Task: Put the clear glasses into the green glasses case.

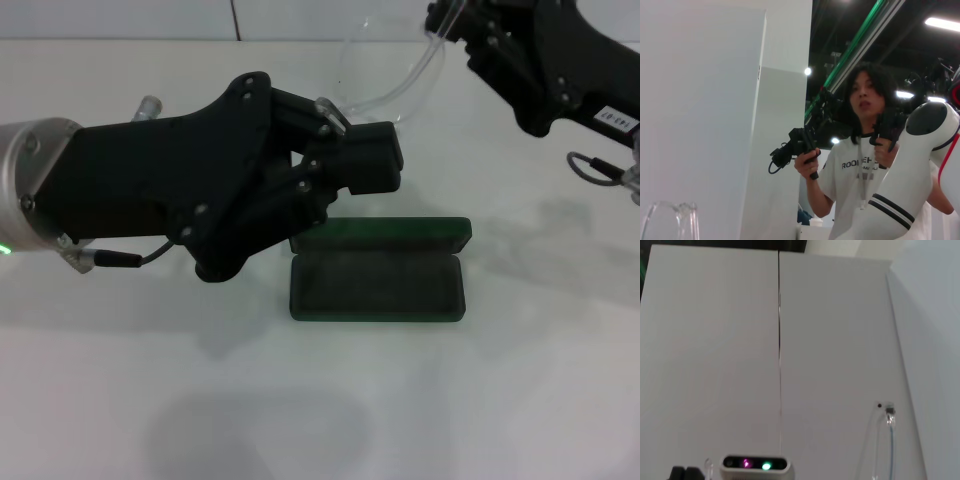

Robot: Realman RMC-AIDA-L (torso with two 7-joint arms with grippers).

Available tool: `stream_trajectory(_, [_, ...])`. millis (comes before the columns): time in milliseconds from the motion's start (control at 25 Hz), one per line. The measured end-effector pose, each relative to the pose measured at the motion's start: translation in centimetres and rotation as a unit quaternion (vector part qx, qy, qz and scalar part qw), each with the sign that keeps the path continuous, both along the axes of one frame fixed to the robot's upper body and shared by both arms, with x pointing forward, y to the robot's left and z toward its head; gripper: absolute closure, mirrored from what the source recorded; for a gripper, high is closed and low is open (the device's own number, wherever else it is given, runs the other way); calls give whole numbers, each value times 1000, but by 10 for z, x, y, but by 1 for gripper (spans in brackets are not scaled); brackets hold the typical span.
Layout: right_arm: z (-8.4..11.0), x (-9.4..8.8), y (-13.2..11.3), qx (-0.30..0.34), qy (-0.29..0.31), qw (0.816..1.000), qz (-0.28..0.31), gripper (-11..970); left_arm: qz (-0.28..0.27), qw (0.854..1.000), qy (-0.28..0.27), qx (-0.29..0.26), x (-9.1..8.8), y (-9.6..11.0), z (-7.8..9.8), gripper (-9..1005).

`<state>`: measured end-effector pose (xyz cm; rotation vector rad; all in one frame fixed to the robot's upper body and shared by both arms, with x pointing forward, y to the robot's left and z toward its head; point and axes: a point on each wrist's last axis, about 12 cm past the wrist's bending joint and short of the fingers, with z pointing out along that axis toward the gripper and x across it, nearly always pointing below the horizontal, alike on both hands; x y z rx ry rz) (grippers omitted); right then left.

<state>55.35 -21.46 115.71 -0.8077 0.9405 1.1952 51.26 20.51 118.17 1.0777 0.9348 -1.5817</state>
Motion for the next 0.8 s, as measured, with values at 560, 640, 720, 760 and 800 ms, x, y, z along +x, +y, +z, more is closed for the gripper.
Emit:
stream_trajectory(560, [-6,-4,15,-30,8,999,38,906,3,1000,3,-2,0,0,-3,941])
stream_trajectory(640, [-7,-4,18,-35,10,998,41,906,2,1000,3,-2,0,-1,-3,941])
stream_trajectory(720, [-6,-3,17,-32,8,999,36,906,2,1000,3,-2,0,-1,-3,941])
stream_trajectory(760, [-6,-3,16,-28,8,999,32,906,2,1000,3,-1,0,-1,-3,941])
stream_trajectory(800, [-6,-4,15,-24,7,999,28,906,2,1000,3,-1,0,-1,-3,941])
